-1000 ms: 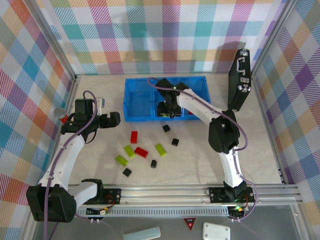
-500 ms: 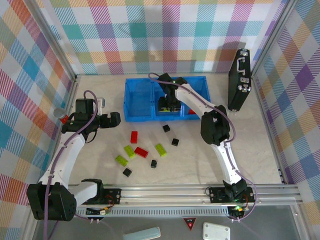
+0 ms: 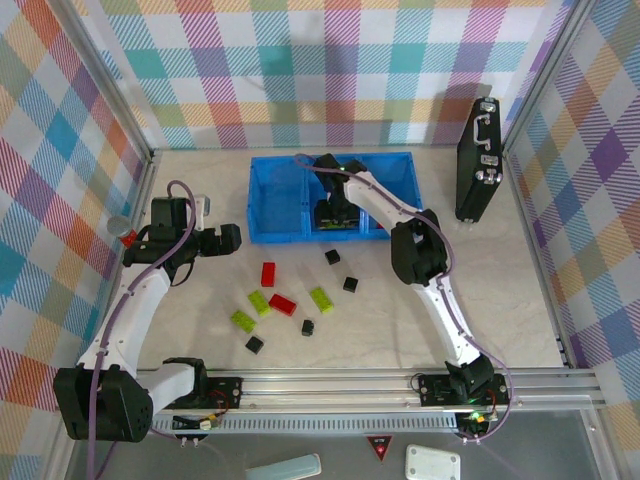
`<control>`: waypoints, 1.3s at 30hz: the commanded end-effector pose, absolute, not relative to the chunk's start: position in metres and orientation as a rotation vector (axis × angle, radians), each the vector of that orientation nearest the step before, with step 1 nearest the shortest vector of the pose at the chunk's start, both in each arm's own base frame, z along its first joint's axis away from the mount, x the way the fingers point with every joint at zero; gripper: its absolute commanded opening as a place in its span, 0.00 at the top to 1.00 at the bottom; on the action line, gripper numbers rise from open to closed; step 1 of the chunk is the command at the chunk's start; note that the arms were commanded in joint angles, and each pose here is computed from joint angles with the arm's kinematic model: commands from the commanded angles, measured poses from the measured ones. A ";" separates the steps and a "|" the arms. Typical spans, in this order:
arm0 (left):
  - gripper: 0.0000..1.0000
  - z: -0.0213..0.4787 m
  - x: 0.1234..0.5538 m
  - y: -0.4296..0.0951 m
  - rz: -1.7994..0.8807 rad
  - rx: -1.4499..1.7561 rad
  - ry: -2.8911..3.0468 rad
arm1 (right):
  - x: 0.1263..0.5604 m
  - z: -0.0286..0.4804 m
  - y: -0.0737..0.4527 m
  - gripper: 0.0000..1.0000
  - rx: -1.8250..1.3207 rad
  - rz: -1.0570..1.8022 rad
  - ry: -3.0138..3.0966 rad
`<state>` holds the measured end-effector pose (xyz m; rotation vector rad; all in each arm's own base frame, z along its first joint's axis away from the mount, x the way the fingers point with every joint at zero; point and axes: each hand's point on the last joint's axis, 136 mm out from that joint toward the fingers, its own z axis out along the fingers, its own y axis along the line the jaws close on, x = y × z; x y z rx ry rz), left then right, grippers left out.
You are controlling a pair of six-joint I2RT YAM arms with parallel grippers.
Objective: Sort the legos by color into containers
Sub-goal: Place the lego in the container.
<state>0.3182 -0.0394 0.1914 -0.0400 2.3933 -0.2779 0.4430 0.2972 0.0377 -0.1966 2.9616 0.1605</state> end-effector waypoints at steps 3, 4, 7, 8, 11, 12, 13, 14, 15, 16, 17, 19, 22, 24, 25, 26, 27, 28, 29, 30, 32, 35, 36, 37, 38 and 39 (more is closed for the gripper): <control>0.00 0.191 0.319 -0.037 -0.267 -0.038 2.388 | 0.443 0.029 0.300 0.31 -0.213 0.176 2.984; 0.00 0.191 0.319 -0.037 -0.268 -0.036 2.388 | 0.443 0.028 0.300 0.30 -0.208 0.177 2.987; 0.00 0.191 0.319 -0.037 -0.267 -0.037 2.387 | 0.443 0.027 0.300 0.28 -0.203 0.183 2.990; 0.00 0.192 0.319 -0.037 -0.268 -0.036 2.386 | 0.443 0.027 0.301 0.28 -0.201 0.186 2.990; 0.00 0.192 0.319 -0.037 -0.267 -0.037 2.385 | 0.444 0.034 0.301 0.26 -0.198 0.193 2.979; 0.00 0.192 0.319 -0.037 -0.268 -0.037 2.385 | 0.444 0.037 0.301 0.26 -0.197 0.194 2.973; 0.00 0.192 0.319 -0.037 -0.268 -0.036 2.384 | 0.445 0.041 0.301 0.26 -0.197 0.198 2.966; 0.00 0.192 0.319 -0.037 -0.269 -0.035 2.384 | 0.445 0.045 0.301 0.26 -0.197 0.199 2.960; 0.00 0.192 0.319 -0.037 -0.270 -0.035 2.385 | 0.446 0.050 0.301 0.25 -0.196 0.201 2.951; 0.00 0.192 0.318 -0.037 -0.270 -0.036 2.386 | 0.446 0.054 0.301 0.25 -0.195 0.202 2.945; 0.00 0.192 0.319 -0.037 -0.270 -0.037 2.385 | 0.446 0.057 0.301 0.25 -0.198 0.207 2.939; 0.00 0.192 0.318 -0.037 -0.270 -0.037 2.386 | 0.446 0.064 0.301 0.25 -0.199 0.211 2.929; 0.00 0.192 0.319 -0.037 -0.268 -0.035 2.385 | 0.446 0.073 0.299 0.25 -0.201 0.209 2.919; 0.00 0.192 0.319 -0.037 -0.269 -0.037 2.384 | 0.446 0.079 0.299 0.25 -0.200 0.213 2.913; 0.00 0.192 0.319 -0.037 -0.268 -0.036 2.385 | 0.446 0.083 0.299 0.25 -0.201 0.216 2.907; 0.00 0.192 0.319 -0.037 -0.268 -0.036 2.384 | 0.446 0.086 0.299 0.25 -0.199 0.220 2.902; 0.00 0.192 0.319 -0.037 -0.270 -0.037 2.385 | 0.446 0.089 0.300 0.25 -0.199 0.224 2.898; 0.00 0.192 0.319 -0.037 -0.270 -0.036 2.386 | 0.445 0.091 0.300 0.25 -0.202 0.226 2.894; 0.00 0.192 0.319 -0.037 -0.271 -0.035 2.385 | 0.445 0.093 0.299 0.25 -0.204 0.225 2.894; 0.00 0.193 0.319 -0.038 -0.272 -0.033 2.385 | 0.445 0.096 0.299 0.25 -0.203 0.228 2.889; 0.00 0.193 0.319 -0.037 -0.272 -0.035 2.383 | 0.443 0.101 0.298 0.25 -0.206 0.228 2.886; 0.00 0.193 0.319 -0.037 -0.272 -0.035 2.381 | 0.441 0.108 0.297 0.25 -0.210 0.224 2.879; 0.00 0.193 0.319 -0.037 -0.272 -0.036 2.383 | 0.440 0.110 0.295 0.25 -0.210 0.219 2.879; 0.00 0.193 0.319 -0.038 -0.274 -0.032 2.382 | 0.439 0.111 0.295 0.25 -0.212 0.217 2.879; 0.00 0.193 0.319 -0.038 -0.275 -0.033 2.382 | 0.438 0.114 0.295 0.25 -0.216 0.216 2.876; 0.00 0.192 0.319 -0.037 -0.272 -0.032 2.387 | 0.437 0.116 0.295 0.25 -0.217 0.215 2.874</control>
